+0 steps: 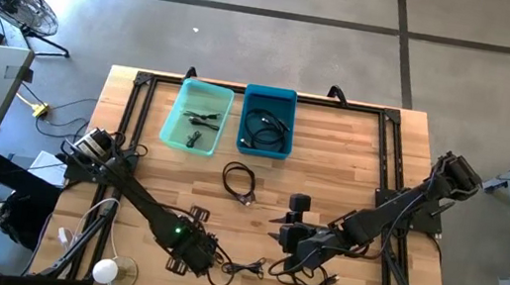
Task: Pick & Place USB Port
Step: Put the black USB cable into the green bin
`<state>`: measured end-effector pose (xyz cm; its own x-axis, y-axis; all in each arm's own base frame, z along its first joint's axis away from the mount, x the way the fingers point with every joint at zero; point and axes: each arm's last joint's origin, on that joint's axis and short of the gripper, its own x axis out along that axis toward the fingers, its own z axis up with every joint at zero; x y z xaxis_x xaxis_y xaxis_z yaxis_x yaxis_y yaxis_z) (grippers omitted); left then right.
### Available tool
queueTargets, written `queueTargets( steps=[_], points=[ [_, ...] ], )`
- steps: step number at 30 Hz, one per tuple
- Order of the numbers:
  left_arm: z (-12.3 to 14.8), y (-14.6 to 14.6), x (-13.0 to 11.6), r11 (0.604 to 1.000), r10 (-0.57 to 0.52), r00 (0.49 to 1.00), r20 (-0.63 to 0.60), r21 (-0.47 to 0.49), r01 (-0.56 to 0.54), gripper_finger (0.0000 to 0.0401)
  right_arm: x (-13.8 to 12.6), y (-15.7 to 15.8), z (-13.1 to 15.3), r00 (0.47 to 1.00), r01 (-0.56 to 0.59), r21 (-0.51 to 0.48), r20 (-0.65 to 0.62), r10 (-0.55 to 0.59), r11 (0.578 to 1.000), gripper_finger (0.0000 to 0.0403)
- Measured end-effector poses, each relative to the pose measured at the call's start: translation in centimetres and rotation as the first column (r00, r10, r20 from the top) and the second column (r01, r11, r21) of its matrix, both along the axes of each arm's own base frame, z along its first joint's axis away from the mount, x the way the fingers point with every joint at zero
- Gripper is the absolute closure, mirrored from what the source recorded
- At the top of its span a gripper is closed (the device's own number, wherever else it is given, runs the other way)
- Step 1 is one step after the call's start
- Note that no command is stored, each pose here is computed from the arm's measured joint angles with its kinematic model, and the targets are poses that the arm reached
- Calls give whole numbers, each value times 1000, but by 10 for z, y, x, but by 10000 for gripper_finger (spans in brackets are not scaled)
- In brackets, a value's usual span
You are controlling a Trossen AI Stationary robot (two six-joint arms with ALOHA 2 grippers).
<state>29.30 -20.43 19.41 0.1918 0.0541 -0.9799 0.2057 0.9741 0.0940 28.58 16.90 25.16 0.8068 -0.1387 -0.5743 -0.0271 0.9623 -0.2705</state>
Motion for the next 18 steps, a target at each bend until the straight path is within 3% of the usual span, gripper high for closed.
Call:
queueTargets(
  steps=[7, 13, 16, 18],
  points=[
    [42, 5, -3, 977, 4, 1000, 2, 214, -5, 401, 0, 0, 0, 1000, 0, -1, 0, 0, 1000, 263],
    [85, 24, -11, 884, 4, 999, -49, 467, 20, 401, 0, -1, 0, 1000, 19, -15, 10, -18, 1000, 263],
    [97, 39, -7, 866, -69, 997, -37, 495, 78, 401, 0, -1, 0, 1000, 25, -21, 13, -24, 999, 263],
    [104, 58, -2, 845, -57, 998, -38, 531, 68, 401, 0, -1, 0, 1000, 28, -22, 13, -27, 999, 263]
  ],
)
